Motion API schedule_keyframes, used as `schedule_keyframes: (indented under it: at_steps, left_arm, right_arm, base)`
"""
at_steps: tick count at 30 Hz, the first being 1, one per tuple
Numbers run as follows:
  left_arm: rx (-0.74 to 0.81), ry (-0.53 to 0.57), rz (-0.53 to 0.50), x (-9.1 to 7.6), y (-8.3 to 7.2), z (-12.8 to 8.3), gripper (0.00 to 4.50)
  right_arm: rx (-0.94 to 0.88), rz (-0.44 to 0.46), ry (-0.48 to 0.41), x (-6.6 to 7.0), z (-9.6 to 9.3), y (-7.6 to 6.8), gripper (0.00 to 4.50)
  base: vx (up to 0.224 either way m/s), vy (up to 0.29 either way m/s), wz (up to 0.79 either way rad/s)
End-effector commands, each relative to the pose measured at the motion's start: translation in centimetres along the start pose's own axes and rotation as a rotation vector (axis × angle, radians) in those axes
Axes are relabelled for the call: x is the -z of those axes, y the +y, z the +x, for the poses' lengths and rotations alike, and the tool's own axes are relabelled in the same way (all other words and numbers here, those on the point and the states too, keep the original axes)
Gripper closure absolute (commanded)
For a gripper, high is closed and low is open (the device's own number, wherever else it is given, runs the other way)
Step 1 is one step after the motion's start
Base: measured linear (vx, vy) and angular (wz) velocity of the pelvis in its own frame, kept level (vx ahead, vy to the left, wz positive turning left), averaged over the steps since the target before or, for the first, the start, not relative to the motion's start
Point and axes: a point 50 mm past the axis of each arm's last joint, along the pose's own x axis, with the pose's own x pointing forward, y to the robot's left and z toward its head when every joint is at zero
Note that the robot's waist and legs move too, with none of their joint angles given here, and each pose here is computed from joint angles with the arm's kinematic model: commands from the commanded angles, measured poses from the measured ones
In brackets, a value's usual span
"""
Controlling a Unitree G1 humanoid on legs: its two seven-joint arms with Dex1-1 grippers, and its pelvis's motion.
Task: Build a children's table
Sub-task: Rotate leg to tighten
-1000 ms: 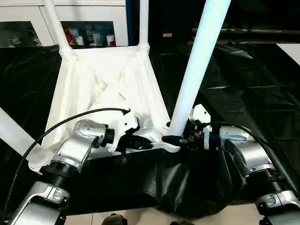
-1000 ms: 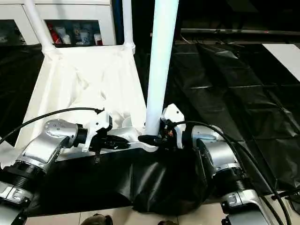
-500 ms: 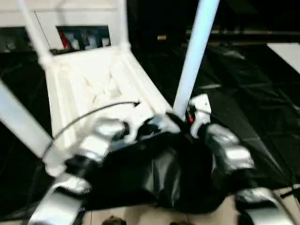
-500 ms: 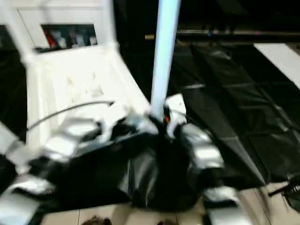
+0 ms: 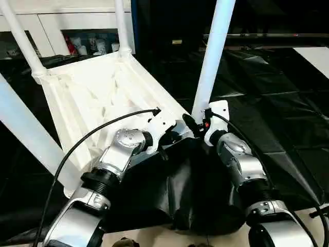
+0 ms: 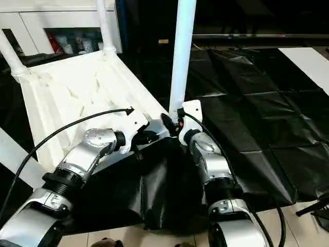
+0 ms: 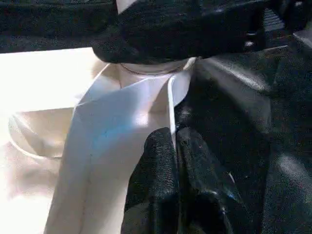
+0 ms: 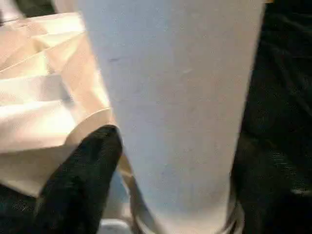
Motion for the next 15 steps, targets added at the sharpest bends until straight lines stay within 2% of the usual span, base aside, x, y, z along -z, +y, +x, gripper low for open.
schedule_keyframes:
  at_steps: [1,3,7,9,15]
  left_arm:
    - [0.043,-0.063,0.0,-0.2,-0.3,-0.1,4.5]
    - [0.089,-0.061,0.007,0.2,0.0,-1.1,4.5]
    - [0.148,-0.067,0.02,0.4,0.0,-1.8,4.5]
    - [0.243,-0.088,0.029,0.5,-0.4,-2.8,4.5]
    - [0.36,-0.056,0.019,1.4,-0.8,-4.3,4.5]
  right_arm:
    - [-0.236,-0.028,0.041,0.7,0.2,2.6,0.93]
    - [-0.361,-0.105,0.074,0.7,-1.1,1.9,0.93]
    - [-0.432,-0.151,0.085,0.4,-2.1,1.3,0.93]
    - [-0.476,-0.192,0.065,-0.1,-2.8,0.7,0.93]
    - [-0.63,-0.198,0.103,-0.4,-4.5,0.4,0.93]
  base:
    - [0.0,0.0,0.0]
    - [0.0,0.0,0.0]
    - [0.0,0.0,0.0]
    - [0.0,0.0,0.0]
    - [0.0,0.0,0.0]
